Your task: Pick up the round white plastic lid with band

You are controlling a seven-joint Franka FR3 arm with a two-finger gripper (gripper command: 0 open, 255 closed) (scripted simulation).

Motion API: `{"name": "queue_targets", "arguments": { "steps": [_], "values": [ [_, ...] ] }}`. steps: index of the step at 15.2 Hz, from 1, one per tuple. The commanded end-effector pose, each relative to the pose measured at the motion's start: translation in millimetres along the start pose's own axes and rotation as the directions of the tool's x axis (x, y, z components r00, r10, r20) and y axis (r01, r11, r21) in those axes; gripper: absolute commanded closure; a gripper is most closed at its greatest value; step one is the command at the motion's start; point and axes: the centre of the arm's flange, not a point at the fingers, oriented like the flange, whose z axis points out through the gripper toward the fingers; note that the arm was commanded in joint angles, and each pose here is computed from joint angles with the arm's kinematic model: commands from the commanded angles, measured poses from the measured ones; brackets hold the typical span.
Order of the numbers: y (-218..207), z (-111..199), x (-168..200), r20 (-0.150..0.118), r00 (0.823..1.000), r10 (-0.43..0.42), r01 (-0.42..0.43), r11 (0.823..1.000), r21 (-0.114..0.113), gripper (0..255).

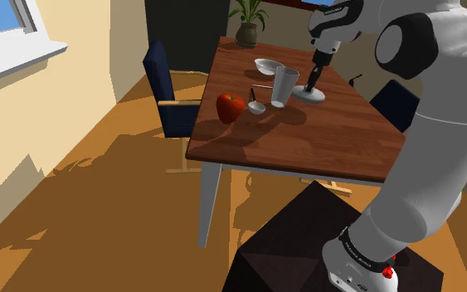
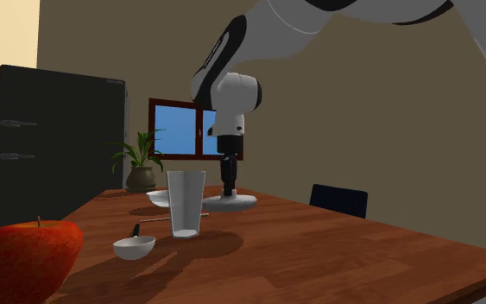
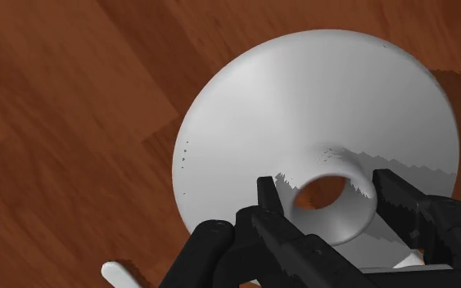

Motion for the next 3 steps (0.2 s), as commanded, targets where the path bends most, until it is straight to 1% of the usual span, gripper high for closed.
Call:
{"name": "queue_targets", "arguments": {
  "steps": [1,3],
  "values": [
    [-0.2,-11.7,-0.1,0.0,1.0,0.0,0.0,1.0,0.0,255],
    [-0.2,-12.5,-0.2,0.0,1.0,0.0,0.0,1.0,0.0,255]
  ]
}}
